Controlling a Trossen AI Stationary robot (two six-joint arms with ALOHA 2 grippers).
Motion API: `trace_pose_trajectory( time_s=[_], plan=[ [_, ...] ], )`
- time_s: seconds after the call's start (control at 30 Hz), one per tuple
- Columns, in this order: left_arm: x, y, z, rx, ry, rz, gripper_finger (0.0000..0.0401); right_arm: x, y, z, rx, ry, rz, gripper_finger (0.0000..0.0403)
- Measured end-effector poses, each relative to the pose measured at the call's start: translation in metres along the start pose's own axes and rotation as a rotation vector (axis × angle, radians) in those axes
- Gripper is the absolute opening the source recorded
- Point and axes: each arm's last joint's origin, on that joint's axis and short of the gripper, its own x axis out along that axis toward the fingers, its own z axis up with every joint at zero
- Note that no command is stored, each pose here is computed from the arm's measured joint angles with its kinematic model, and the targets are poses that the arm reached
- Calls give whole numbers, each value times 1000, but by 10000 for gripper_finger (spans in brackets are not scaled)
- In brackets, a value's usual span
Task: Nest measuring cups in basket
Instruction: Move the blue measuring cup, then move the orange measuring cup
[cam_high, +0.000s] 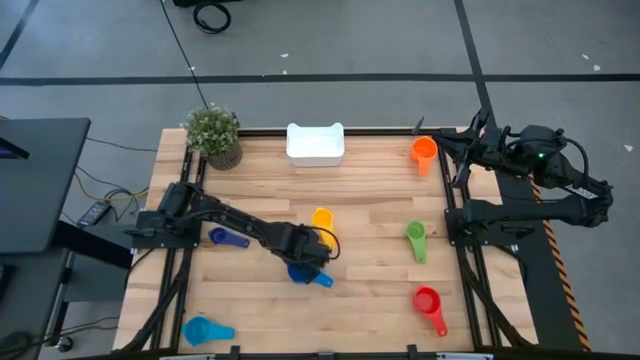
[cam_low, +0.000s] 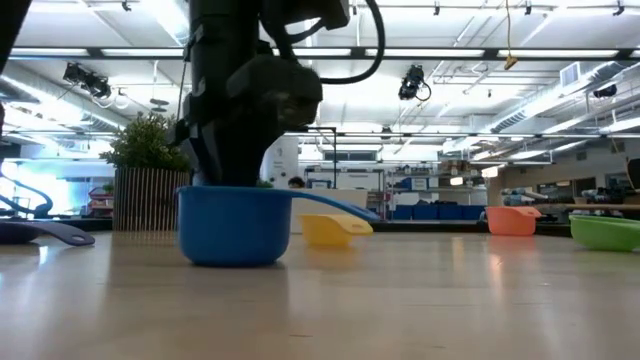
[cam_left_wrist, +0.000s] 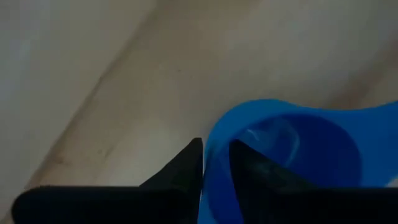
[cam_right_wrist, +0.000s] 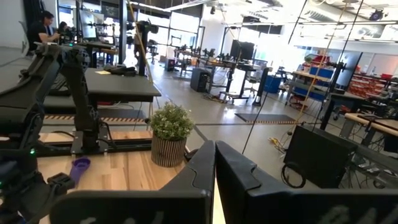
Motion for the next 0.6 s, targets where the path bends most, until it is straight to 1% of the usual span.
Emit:
trace_pose_trajectory(
  time_s=[0.1,0.17,0.27,0.33,0.4,0.5,0.6],
  plan=[
    [-6,1,10,-19,43,-59,78,0,0,0,-2,0,0,20],
    [-12,0,18,-20,69,-112,71,0,0,0,-23,0,-1,20],
    [-21,-1,29,-1,91,-182,63,0,0,0,-69,1,0,20],
    [-30,-3,35,11,84,-202,58,0,0,0,-79,1,0,20],
    [-41,-4,40,30,74,-208,54,0,0,0,-79,1,-1,20],
    [-63,-4,47,69,47,-177,50,0,0,0,-80,4,-1,20],
    [-90,-2,54,107,-19,-104,50,0,-1,-3,-86,38,-37,20]
  ],
)
